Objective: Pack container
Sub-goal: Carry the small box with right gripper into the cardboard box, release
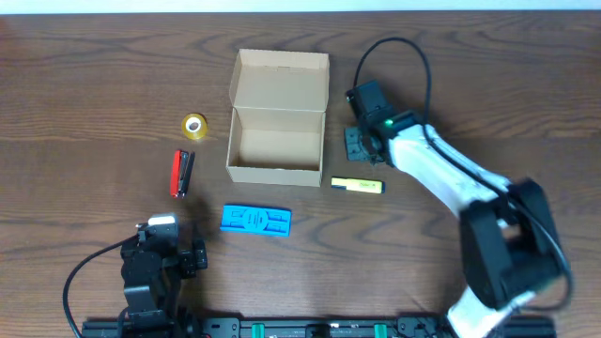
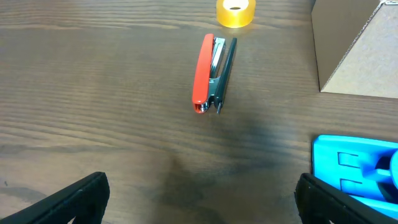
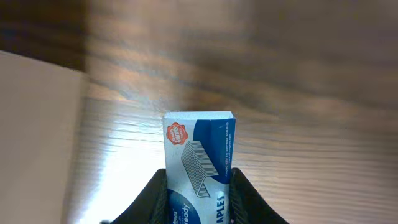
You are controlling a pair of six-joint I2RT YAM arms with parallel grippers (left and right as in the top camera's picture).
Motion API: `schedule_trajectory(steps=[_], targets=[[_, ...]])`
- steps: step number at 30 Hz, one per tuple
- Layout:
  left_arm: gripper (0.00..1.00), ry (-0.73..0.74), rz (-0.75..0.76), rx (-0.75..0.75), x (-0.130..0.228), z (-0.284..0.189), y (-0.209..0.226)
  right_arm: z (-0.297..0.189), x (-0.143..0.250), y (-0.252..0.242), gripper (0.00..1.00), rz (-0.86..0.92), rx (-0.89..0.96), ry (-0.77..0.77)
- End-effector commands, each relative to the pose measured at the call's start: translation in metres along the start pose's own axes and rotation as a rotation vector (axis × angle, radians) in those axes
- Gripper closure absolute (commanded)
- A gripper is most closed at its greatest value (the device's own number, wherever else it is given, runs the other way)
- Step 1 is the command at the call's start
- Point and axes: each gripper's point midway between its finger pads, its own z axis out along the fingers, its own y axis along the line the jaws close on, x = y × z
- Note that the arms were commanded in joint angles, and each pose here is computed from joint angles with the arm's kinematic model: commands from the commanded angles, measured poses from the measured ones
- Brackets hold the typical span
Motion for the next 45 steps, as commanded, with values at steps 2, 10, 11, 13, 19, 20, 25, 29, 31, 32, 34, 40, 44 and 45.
schedule_trajectory(steps=[2, 10, 11, 13, 19, 20, 25, 29, 31, 32, 34, 40, 44, 45], targets=[[0.05, 0.005, -0.017, -0.016, 0.003, 0.002, 0.003, -0.059, -0.036, 0.018, 0.82, -0.109, -0.077, -0.163], [0.05, 0.005, -0.017, -0.016, 0.003, 0.002, 0.003, -0.092, -0.044, 0.075, 0.78, -0.233, -0.265, -0.257], [0.05, 0.005, -0.017, -0.016, 0.003, 0.002, 0.003, -0.092, -0.045, 0.082, 0.78, -0.244, -0.274, -0.27], [0.05, 0.005, -0.017, -0.016, 0.003, 0.002, 0.003, -0.091, -0.049, 0.096, 0.8, -0.261, -0.296, -0.3], [0.05, 0.005, -0.017, -0.016, 0.003, 0.002, 0.003, -0.068, -0.045, 0.139, 0.8, -0.321, -0.34, -0.306], [0.05, 0.005, -0.017, -0.016, 0.003, 0.002, 0.003, -0.063, -0.042, 0.144, 0.8, -0.334, -0.342, -0.294], [0.05, 0.005, -0.017, -0.016, 0.003, 0.002, 0.003, -0.035, -0.024, 0.166, 0.81, -0.418, -0.33, -0.237], [0.05, 0.005, -0.017, -0.016, 0.003, 0.002, 0.003, -0.021, -0.012, 0.168, 0.81, -0.436, -0.304, -0.199], [0.04, 0.005, -0.017, -0.016, 0.003, 0.002, 0.003, -0.016, -0.008, 0.166, 0.81, -0.439, -0.295, -0.18], [0.05, 0.005, -0.017, -0.016, 0.003, 0.002, 0.003, -0.014, -0.007, 0.165, 0.81, -0.441, -0.29, -0.173], [0.05, 0.005, -0.017, -0.016, 0.003, 0.002, 0.003, -0.013, -0.007, 0.163, 0.79, -0.444, -0.275, -0.172], [0.05, 0.005, -0.017, -0.016, 0.003, 0.002, 0.003, -0.012, -0.012, 0.157, 0.67, -0.456, -0.234, -0.192], [0.05, 0.005, -0.017, -0.016, 0.003, 0.002, 0.003, -0.012, -0.014, 0.159, 0.57, -0.454, -0.237, -0.202], [0.05, 0.005, -0.017, -0.016, 0.003, 0.002, 0.003, -0.013, -0.015, 0.159, 0.57, -0.453, -0.239, -0.207]])
